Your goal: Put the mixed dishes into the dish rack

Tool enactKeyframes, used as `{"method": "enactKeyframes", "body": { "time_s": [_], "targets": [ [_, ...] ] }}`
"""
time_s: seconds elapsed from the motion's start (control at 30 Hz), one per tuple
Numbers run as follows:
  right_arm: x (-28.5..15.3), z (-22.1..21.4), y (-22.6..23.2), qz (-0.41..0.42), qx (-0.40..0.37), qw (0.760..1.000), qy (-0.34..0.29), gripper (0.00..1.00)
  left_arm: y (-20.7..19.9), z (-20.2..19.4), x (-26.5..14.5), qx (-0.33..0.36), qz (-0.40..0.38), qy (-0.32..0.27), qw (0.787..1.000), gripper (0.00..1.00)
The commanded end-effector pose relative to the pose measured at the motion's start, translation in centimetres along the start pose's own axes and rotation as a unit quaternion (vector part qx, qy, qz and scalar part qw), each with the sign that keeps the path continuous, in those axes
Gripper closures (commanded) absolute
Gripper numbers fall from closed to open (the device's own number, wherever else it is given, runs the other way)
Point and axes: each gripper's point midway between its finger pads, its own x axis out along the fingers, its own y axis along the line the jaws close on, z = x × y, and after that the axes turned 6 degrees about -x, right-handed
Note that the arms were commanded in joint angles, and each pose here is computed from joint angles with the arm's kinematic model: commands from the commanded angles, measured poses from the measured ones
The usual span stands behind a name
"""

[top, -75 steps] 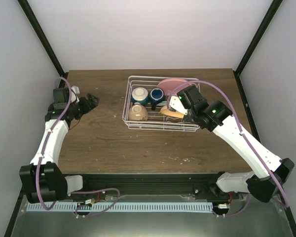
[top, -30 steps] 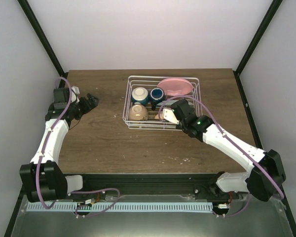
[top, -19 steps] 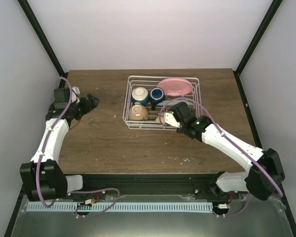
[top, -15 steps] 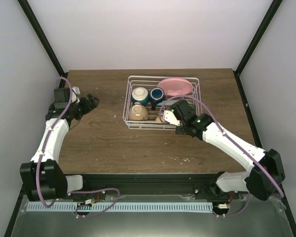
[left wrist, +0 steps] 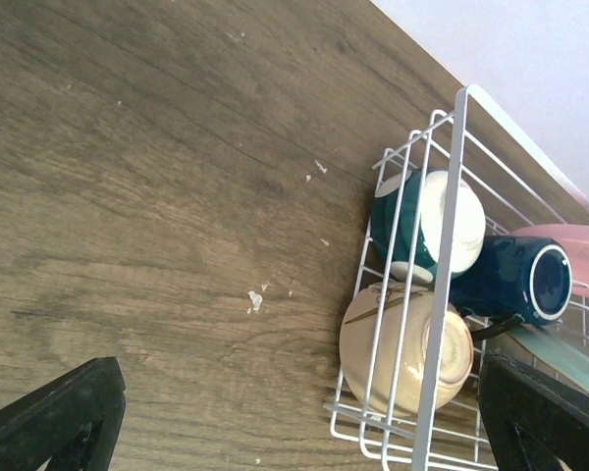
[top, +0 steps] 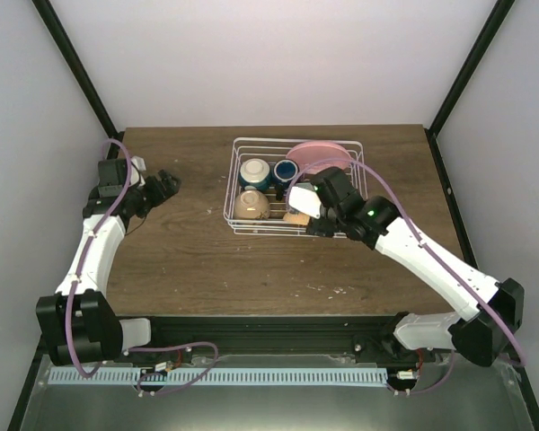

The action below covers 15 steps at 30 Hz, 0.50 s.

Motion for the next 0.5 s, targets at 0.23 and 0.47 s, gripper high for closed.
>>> {"method": "enactKeyframes", "body": {
  "time_s": [0.23,0.47],
  "targets": [
    [-1.4,6.3,-11.4,-0.099,0.172,0.97,-0.143,0.0,-3.0,4.7,-1.0,0.023,-0.014,-0.052,0.998,0.0],
    [3.7,-0.3,-19.7,-0.101,0.367,0.914,-0.141,0.0,-4.8,8.3,-0.7,0.038,-0.027,-0.091,0.995,0.0]
  ]
}}
